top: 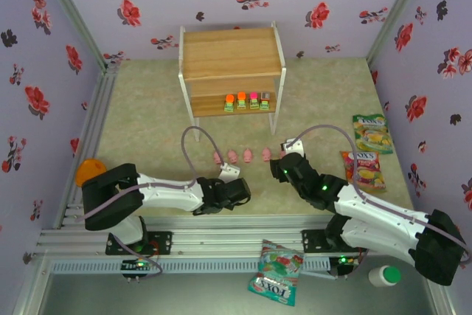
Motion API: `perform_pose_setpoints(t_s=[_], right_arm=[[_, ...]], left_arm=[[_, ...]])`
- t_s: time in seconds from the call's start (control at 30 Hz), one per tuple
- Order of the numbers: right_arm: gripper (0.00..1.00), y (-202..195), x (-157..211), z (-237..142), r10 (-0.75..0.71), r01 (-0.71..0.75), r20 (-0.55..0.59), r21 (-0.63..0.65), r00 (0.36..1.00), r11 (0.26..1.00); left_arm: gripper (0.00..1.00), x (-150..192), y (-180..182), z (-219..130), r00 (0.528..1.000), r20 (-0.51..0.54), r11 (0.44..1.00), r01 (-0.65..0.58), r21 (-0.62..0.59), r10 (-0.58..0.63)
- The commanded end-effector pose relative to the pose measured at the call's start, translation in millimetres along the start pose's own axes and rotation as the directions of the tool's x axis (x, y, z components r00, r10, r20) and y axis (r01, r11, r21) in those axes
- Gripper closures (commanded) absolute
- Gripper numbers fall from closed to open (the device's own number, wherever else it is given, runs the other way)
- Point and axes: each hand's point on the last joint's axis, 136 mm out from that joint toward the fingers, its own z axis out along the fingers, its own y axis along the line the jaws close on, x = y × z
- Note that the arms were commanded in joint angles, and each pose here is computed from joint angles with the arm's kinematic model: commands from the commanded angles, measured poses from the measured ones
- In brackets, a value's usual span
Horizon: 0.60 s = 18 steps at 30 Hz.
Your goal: Place and organize the plastic toys onto the shelf
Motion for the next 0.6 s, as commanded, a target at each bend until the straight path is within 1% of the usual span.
perform_pose_setpoints(t_s=[0.0,0.2,0.57], right_arm=[[0.41,-4.5,-1.5,1.2,0.012,-0.012,0.013,0.019,1.0,1.0],[0.41,-4.4,-0.8,1.6,0.01,-0.01,0.011,0.019,1.0,1.0],[0.42,-4.2,-1.5,1.5,0.011,-0.011,0.013,0.019,1.0,1.0]], left_arm=[[0.49,-8.2,1.1,-4.0,0.999,0.041,1.0,-0.008,0.016,0.007],[0.51,-9.6,-2.5,-4.0,0.998,0.058,0.999,-0.02,0.045,0.017],[0.52,-7.6,-3.0,1.2,0.999,0.039,0.998,-0.014,0.053,0.012]])
